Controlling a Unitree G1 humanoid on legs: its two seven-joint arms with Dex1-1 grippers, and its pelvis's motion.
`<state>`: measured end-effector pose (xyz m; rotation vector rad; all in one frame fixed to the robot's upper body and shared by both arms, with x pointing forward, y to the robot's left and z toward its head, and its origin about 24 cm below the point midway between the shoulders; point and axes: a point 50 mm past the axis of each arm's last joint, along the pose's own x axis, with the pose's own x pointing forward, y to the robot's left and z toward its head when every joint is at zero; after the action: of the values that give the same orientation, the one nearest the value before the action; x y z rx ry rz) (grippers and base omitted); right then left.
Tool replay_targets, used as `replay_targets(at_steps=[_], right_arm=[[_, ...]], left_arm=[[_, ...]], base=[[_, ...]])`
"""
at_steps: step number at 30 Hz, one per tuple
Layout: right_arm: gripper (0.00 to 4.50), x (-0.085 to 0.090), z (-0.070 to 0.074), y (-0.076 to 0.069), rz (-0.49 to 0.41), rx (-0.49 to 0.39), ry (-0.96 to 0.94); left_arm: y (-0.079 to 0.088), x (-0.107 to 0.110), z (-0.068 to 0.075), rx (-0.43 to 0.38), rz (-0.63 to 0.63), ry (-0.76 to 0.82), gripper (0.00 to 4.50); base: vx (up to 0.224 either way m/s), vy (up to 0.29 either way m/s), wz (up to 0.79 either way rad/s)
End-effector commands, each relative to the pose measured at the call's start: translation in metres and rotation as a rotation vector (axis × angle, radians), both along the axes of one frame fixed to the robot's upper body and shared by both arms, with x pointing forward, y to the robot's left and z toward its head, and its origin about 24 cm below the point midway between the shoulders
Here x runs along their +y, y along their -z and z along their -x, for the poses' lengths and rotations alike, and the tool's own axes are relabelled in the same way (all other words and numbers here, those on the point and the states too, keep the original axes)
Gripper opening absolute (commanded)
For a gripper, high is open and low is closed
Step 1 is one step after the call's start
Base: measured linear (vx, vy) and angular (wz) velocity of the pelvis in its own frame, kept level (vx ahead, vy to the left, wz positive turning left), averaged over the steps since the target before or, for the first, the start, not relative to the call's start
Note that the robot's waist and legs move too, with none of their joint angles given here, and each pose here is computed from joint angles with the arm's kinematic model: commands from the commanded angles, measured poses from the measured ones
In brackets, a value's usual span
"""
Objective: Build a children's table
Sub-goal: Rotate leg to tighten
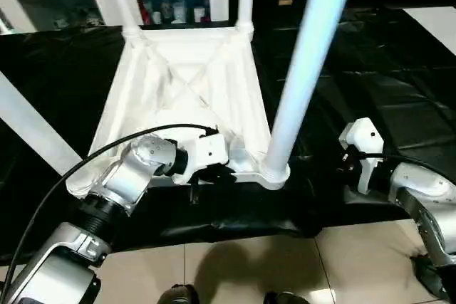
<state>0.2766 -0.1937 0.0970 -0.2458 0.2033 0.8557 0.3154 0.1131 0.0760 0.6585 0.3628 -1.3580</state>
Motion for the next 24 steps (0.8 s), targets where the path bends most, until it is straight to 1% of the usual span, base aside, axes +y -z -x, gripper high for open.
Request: replay_targets(at_steps=[1,2,3,4,5,6,7,9,10,12,13,15,16,17,18,19,20,21,22,23,24], right_arm=[[3.84,0.008,0.001,-0.005,-0.019,-0.029,-0.028],[3.84,0.01,0.002,-0.006,-0.033,-0.032,-0.026],[3.84,0.01,0.003,-0.006,-0.037,-0.032,-0.024],[3.84,0.011,0.004,-0.007,-0.047,-0.035,-0.02],[3.84,0.011,0.004,-0.007,-0.051,-0.036,-0.02],[3.84,0.012,0.007,-0.008,-0.052,-0.041,-0.027],[3.84,0.012,0.008,-0.009,-0.051,-0.042,-0.029],[3.84,0.013,0.012,-0.01,-0.061,-0.046,-0.021],[3.84,0.014,0.014,-0.01,-0.07,-0.044,-0.015],[3.84,0.019,0.02,-0.011,-0.075,-0.043,-0.035],[3.84,0.021,0.022,-0.011,-0.075,-0.043,-0.045],[3.84,0.025,0.026,-0.011,-0.095,-0.03,-0.053],[3.84,0.027,0.028,-0.01,-0.105,-0.028,-0.048],[3.84,0.031,0.029,-0.009,-0.124,-0.038,-0.029],[3.84,0.034,0.031,-0.008,-0.149,-0.045,-0.007],[3.84,0.036,0.031,-0.007,-0.168,-0.042,0.005],[4.13,0.04,0.033,-0.006,-0.212,-0.034,0.024],[4.13,0.041,0.034,-0.005,-0.222,-0.034,0.027],[4.23,0.048,0.035,-0.003,-0.279,-0.032,0.039],[4.32,0.048,0.035,-0.003,-0.279,-0.032,0.039],[4.42,0.053,0.036,0.0,-0.314,-0.03,0.056]], left_arm=[[0.006,0.005,0.001,-0.004,-0.012,-0.046,0.55],[-0.002,0.007,0.001,-0.029,0.036,-0.084,0.55],[-0.005,0.008,0.001,-0.037,0.05,-0.094,0.58],[-0.012,0.01,0.002,-0.057,0.088,-0.122,0.69],[-0.014,0.01,0.002,-0.066,0.102,-0.134,0.69],[-0.023,0.011,0.007,-0.069,0.146,-0.144,0.85],[-0.026,0.012,0.009,-0.071,0.161,-0.15,0.95],[-0.04,0.014,0.018,-0.092,0.235,-0.201,1.0],[-0.043,0.016,0.022,-0.092,0.258,-0.22,1.0],[-0.045,0.02,0.033,-0.086,0.283,-0.252,1.32],[-0.045,0.021,0.037,-0.085,0.292,-0.262,1.32],[-0.044,0.025,0.045,-0.091,0.34,-0.325,1.5],[-0.043,0.027,0.049,-0.096,0.367,-0.354,1.62],[-0.043,0.029,0.056,-0.105,0.439,-0.401,1.62],[-0.042,0.032,0.064,-0.125,0.504,-0.448,1.72],[-0.042,0.033,0.068,-0.146,0.529,-0.472,1.85],[-0.039,0.039,0.074,-0.205,0.569,-0.533,1.93],[-0.038,0.041,0.076,-0.221,0.577,-0.549,1.93],[-0.033,0.055,0.082,-0.325,0.646,-0.726,2.0],[-0.033,0.055,0.082,-0.325,0.646,-0.726,2.09],[-0.033,0.067,0.092,-0.396,0.704,-0.868,2.19]], base=[[0.0,0.0,0.0],[0.0,0.0,0.0],[0.0,0.0,0.0],[0.0,0.0,0.0],[0.0,0.0,0.0],[0.0,0.0,0.0],[0.0,0.0,0.0],[0.0,0.0,0.0],[0.0,0.0,0.0],[0.0,0.0,0.0],[0.0,0.0,0.0],[0.0,0.0,0.0],[0.0,0.0,0.0],[0.0,0.0,0.0],[0.0,0.0,0.0],[0.0,0.0,0.0],[0.0,0.0,0.0],[0.0,0.0,0.0],[0.0,0.0,0.0],[0.0,0.0,0.0],[0.0,0.0,0.0]])
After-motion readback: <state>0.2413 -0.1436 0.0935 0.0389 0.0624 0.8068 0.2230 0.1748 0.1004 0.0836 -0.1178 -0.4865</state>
